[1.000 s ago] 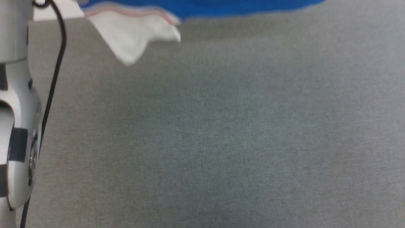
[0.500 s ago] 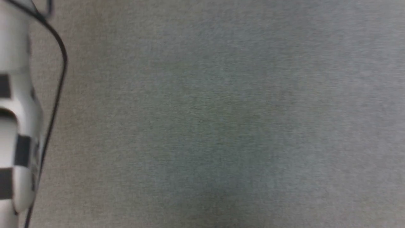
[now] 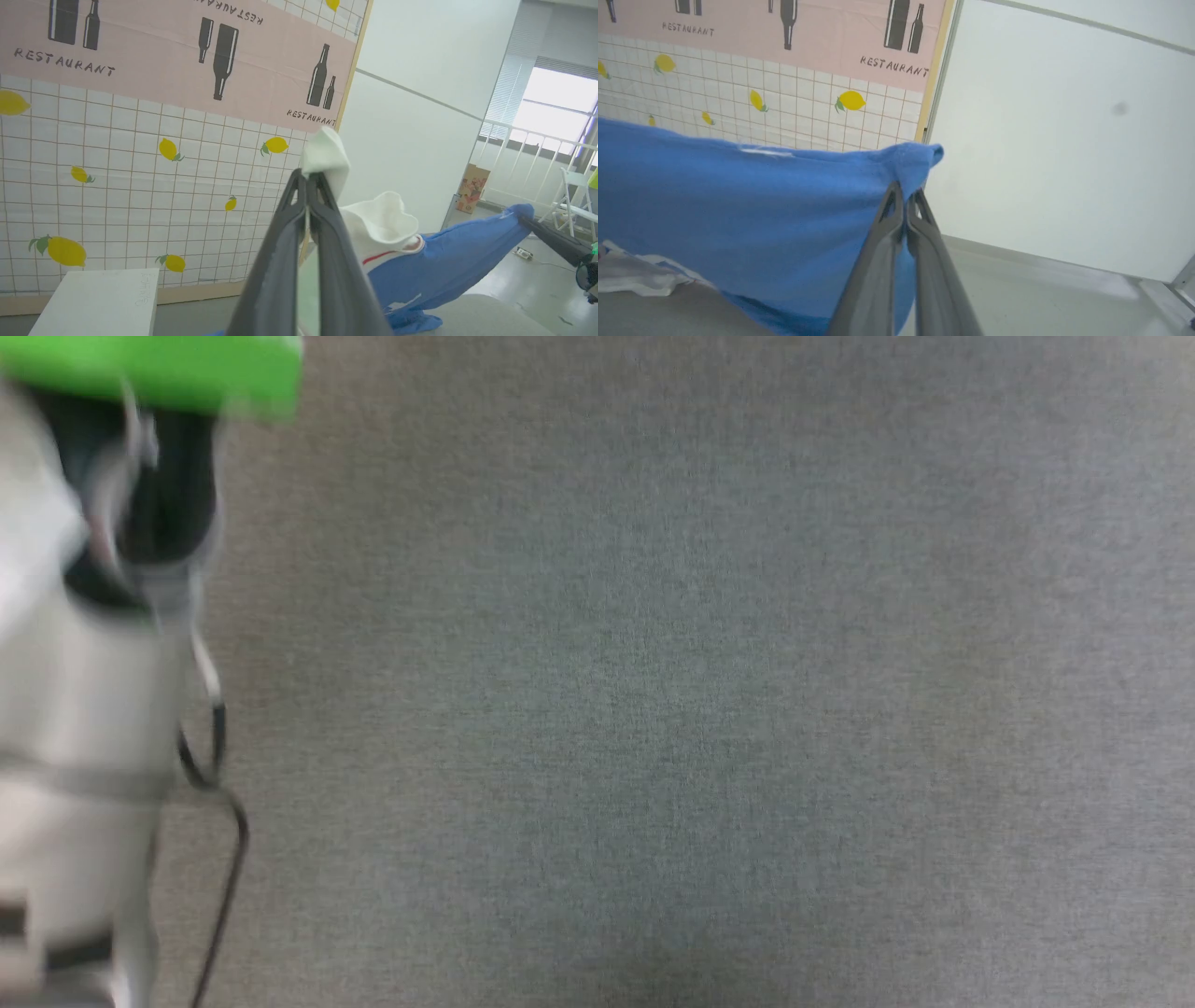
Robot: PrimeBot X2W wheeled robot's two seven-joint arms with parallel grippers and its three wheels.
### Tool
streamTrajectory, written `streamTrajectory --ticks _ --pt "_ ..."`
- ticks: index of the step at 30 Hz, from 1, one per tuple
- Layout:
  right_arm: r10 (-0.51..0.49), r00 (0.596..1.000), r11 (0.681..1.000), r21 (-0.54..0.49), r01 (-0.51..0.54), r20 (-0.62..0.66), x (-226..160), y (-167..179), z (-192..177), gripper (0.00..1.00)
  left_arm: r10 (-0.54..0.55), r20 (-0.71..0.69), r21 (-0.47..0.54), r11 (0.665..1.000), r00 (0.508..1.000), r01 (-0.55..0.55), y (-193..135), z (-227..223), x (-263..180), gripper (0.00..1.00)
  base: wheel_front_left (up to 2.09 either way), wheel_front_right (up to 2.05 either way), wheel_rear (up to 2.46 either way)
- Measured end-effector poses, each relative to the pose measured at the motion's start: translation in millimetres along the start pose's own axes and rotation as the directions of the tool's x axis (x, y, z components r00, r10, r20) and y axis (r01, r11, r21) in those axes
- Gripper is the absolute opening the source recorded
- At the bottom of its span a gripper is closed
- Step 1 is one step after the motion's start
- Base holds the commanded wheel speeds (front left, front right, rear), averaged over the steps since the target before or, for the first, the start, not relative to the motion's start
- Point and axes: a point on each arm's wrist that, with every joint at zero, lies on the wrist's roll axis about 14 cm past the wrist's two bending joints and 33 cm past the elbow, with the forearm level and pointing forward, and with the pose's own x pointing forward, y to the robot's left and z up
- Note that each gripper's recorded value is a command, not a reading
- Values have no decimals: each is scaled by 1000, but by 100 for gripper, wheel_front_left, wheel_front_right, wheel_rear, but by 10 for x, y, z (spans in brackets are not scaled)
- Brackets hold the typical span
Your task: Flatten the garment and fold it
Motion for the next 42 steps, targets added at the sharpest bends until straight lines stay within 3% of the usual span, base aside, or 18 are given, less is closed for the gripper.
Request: streamTrajectory --ticks 7,14,22,28,33,42 --pt "7 995 988 157 9 -103 -729 197 -238 0 92 -122 -114 988 988 -106 -184 -181 -752 0 0 0 0" --pt "16 970 957 284 55 -244 -1487 464 -495 0 153 -368 -199 951 917 -238 -362 -662 -1587 0 0 0 0" --pt "70 900 914 389 115 -430 -2282 658 -730 0 189 -556 -298 863 809 -407 -506 -909 -2397 0 0 0 0" --pt "69 831 887 416 202 -551 -2830 573 -857 0 155 -660 -334 816 735 -472 -704 -991 -2882 0 0 0 0" --pt "73 785 852 448 271 -615 -3232 552 -864 0 139 -678 -381 773 722 -508 -865 -877 -3151 0 0 0 0" --pt "63 757 804 482 348 -651 -3763 585 -683 0 153 -677 -390 755 720 -527 -1038 -581 -3531 0 0 0 0"
